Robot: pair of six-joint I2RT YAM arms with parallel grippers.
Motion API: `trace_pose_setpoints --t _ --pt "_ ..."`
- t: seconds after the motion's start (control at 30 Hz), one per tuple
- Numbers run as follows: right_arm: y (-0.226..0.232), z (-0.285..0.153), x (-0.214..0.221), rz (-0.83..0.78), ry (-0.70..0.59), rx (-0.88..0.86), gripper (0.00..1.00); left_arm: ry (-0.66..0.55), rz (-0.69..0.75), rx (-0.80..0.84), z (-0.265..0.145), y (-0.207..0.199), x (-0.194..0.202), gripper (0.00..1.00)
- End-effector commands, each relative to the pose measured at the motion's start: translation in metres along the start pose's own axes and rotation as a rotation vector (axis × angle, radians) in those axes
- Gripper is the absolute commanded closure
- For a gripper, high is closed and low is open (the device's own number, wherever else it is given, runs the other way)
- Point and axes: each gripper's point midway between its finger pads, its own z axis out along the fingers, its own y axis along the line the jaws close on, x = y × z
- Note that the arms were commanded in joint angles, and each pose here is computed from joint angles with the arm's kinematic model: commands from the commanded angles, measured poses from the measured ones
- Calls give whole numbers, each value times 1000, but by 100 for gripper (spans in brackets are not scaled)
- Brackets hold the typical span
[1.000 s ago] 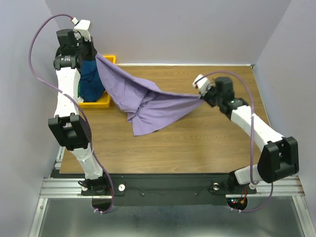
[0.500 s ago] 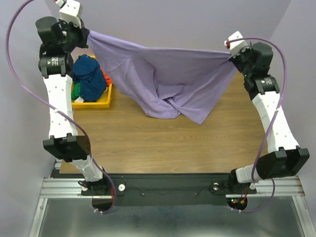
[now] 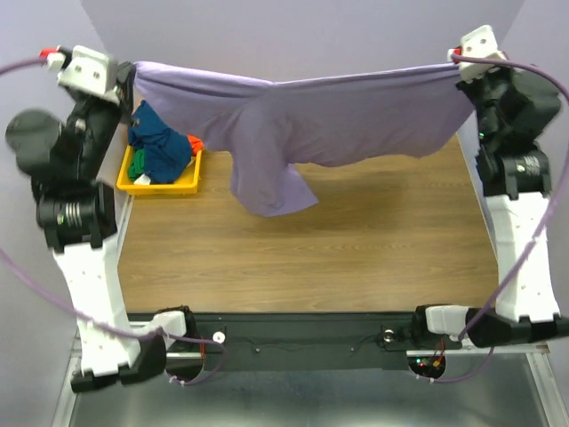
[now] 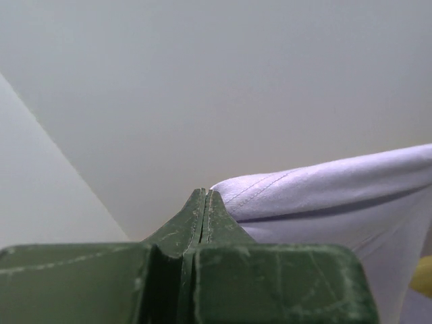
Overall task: Fold and stack the t-shirts
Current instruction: Flatten the tshirt out
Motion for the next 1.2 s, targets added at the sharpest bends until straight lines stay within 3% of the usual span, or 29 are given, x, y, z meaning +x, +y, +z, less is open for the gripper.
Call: trace_pose_setpoints --t 0.0,0.37,0.47,0.57,0.73,0.87,0.97,1.17 --pt "-99 -73 -33 22 -73 274 100 -214 80 -140 -55 6 -73 100" --pt "-186 -192 -70 13 -227 495 99 -523 139 -241 -188 -27 -189 100" --pt "-194 -212 -72 -17 -244 520 99 -576 159 -234 -211 -37 -209 100" --pt "-183 -214 -64 -50 -236 495 99 -554 155 -200 -215 -45 -207 100" --pt "-128 -179 -31 -134 -163 354 99 -360 141 -108 -181 -53 -134 100" --pt "-58 -137 7 -170 -105 173 100 -150 130 -9 -139 -59 -41 100" --pt "8 -109 46 -169 -46 8 99 32 93 88 -111 -69 57 100" --pt "132 -82 128 -173 86 -297 100 176 64 124 -81 -69 153 100"
